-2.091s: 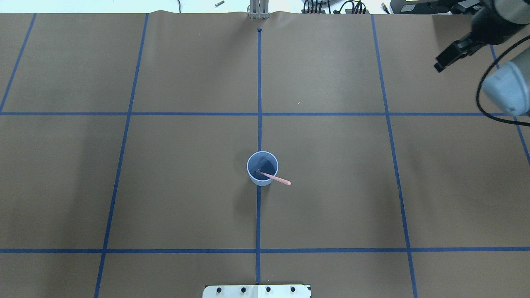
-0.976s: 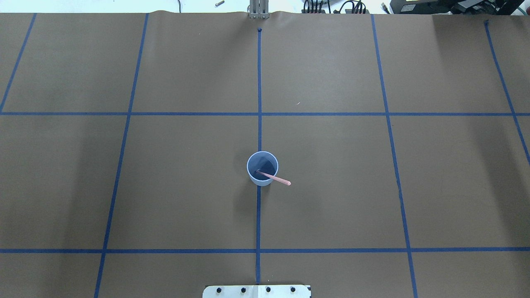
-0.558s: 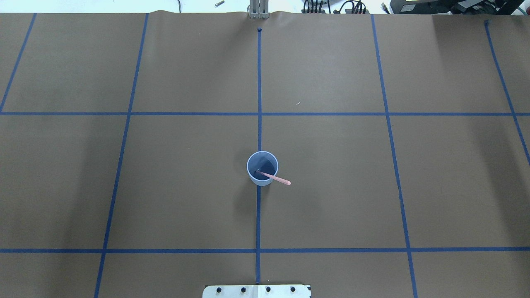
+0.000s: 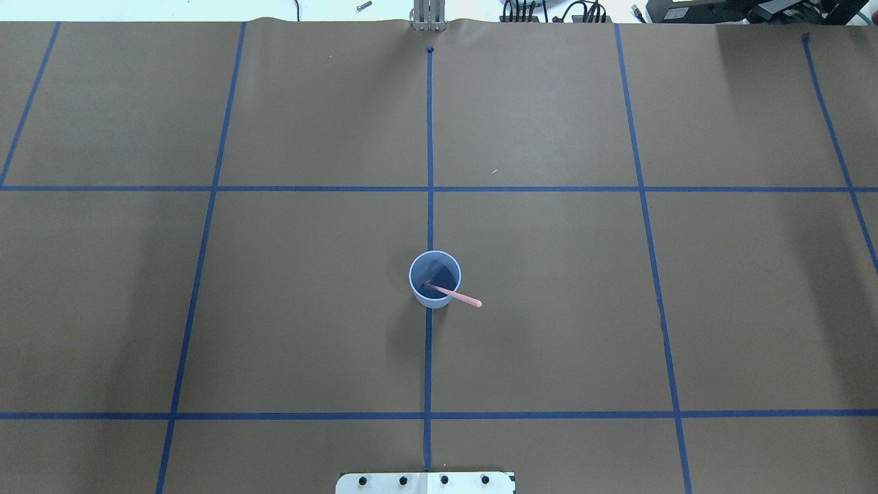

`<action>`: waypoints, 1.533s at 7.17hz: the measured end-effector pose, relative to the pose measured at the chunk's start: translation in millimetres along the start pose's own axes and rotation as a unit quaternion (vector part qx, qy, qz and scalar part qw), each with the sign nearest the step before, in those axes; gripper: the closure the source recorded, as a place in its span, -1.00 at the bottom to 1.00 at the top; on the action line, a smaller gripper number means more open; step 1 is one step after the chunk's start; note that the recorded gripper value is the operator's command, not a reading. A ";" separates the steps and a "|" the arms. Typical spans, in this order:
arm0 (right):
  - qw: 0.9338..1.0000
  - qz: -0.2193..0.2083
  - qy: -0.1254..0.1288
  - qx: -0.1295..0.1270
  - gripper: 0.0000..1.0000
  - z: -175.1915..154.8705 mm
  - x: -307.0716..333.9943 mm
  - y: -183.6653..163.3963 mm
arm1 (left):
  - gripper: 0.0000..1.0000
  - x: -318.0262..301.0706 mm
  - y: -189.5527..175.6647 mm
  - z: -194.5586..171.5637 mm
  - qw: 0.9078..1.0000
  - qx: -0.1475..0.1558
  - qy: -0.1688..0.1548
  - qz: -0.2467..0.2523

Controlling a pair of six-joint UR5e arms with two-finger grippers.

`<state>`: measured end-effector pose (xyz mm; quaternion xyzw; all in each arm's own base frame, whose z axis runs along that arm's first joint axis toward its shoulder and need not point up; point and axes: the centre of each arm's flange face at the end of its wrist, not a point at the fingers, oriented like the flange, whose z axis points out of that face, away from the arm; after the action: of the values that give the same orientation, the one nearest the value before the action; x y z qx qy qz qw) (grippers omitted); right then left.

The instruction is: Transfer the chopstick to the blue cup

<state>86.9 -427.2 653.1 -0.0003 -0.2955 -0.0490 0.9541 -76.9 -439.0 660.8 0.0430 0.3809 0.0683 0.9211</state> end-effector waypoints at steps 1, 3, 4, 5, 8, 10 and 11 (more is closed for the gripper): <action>1.000 0.001 0.000 -0.001 -1.00 0.5 0.2 0.7 | -0.97 0.2 3.4 0.2 1.000 -0.001 0.000 -0.001; 1.000 0.001 0.000 -0.002 -1.00 2.2 1.1 3.2 | -0.97 -0.4 12.6 1.3 1.000 -0.002 0.000 -0.003; 1.000 0.002 0.000 -0.003 -1.00 2.9 1.4 4.3 | -0.97 -1.3 14.9 1.2 1.000 -0.002 0.000 -0.005; 1.000 0.002 -0.001 -0.003 -1.00 3.4 1.5 5.5 | -0.97 -2.1 16.0 0.8 1.000 -0.002 0.000 -0.006; 1.000 0.003 -0.001 -0.005 -1.00 4.8 2.1 7.5 | -0.97 -2.8 16.7 0.4 1.000 -0.002 0.000 -0.007; 1.000 0.003 -0.001 -0.005 -1.00 5.0 2.2 7.7 | -0.97 -2.8 16.7 -0.2 1.000 -0.001 -0.001 -0.007; 1.000 0.003 -0.001 -0.005 -1.00 5.0 2.2 7.7 | -0.97 -3.0 16.8 -0.7 1.000 0.000 -0.001 -0.007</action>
<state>86.6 -419.6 658.7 -0.0060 -0.2967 -0.0476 0.9538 -81.1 -422.9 664.6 0.0399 0.3805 0.0618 0.9219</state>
